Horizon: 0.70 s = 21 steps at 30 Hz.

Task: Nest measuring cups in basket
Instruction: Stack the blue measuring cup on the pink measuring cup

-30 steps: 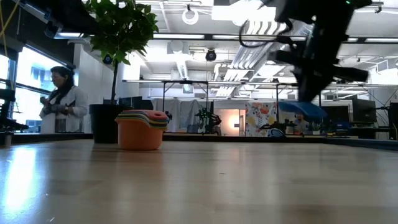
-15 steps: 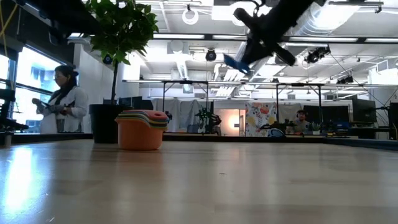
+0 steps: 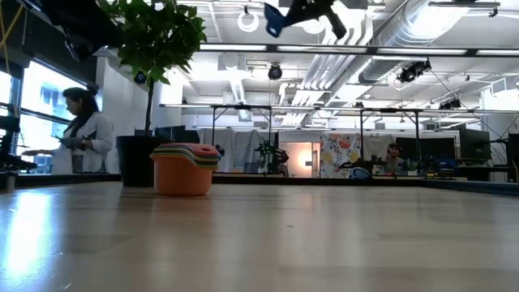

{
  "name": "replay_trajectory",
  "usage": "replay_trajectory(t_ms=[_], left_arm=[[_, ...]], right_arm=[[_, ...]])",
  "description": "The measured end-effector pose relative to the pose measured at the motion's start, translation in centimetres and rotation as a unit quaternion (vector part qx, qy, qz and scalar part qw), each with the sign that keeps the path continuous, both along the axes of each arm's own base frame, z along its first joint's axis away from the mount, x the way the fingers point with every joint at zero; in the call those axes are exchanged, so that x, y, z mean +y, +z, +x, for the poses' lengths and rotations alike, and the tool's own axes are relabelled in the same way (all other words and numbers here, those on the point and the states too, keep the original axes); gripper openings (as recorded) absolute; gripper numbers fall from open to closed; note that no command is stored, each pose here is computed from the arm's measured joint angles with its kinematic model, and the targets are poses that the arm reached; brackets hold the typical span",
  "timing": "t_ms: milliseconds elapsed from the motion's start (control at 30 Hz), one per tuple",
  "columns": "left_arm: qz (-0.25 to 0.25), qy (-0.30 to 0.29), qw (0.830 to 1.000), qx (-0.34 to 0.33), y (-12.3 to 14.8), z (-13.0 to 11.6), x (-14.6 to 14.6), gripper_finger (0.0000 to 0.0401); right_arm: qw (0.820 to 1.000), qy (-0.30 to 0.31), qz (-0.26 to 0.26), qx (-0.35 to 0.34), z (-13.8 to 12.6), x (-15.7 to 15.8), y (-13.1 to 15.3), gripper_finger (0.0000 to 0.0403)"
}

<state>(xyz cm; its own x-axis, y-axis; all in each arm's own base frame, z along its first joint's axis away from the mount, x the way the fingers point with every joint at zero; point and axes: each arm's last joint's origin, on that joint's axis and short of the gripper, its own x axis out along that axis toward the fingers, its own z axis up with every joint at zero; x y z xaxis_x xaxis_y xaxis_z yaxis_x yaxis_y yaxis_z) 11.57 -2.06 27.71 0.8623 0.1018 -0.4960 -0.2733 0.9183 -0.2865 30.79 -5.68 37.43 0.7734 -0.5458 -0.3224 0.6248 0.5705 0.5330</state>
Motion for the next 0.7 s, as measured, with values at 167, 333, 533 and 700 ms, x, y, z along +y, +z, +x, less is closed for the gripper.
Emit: replay_trajectory(t_ms=[167, 333, 533, 700], left_arm=[[0.013, -0.009, 1.000, 0.014, -0.2, -0.2, 0.0, 0.0058], [0.020, -0.009, 0.999, 0.041, -0.6, -0.5, 0.1, 0.0058], [0.025, -0.009, 0.997, 0.066, -1.0, -0.8, 0.2, 0.0058], [0.022, -0.017, 0.997, 0.078, -1.2, -0.9, 0.2, 0.0058]], right_arm=[[1.000, 0.023, -0.009, 0.007, 3.3, -0.3, 1.2, 0.0000], [0.998, 0.047, 0.003, 0.046, 7.2, -0.2, 1.1, 0.0000], [0.988, 0.098, 0.037, 0.116, 11.7, 0.5, -0.5, 0.0000], [0.977, 0.128, 0.067, 0.157, 14.5, 1.1, -2.1, 0.0000]])
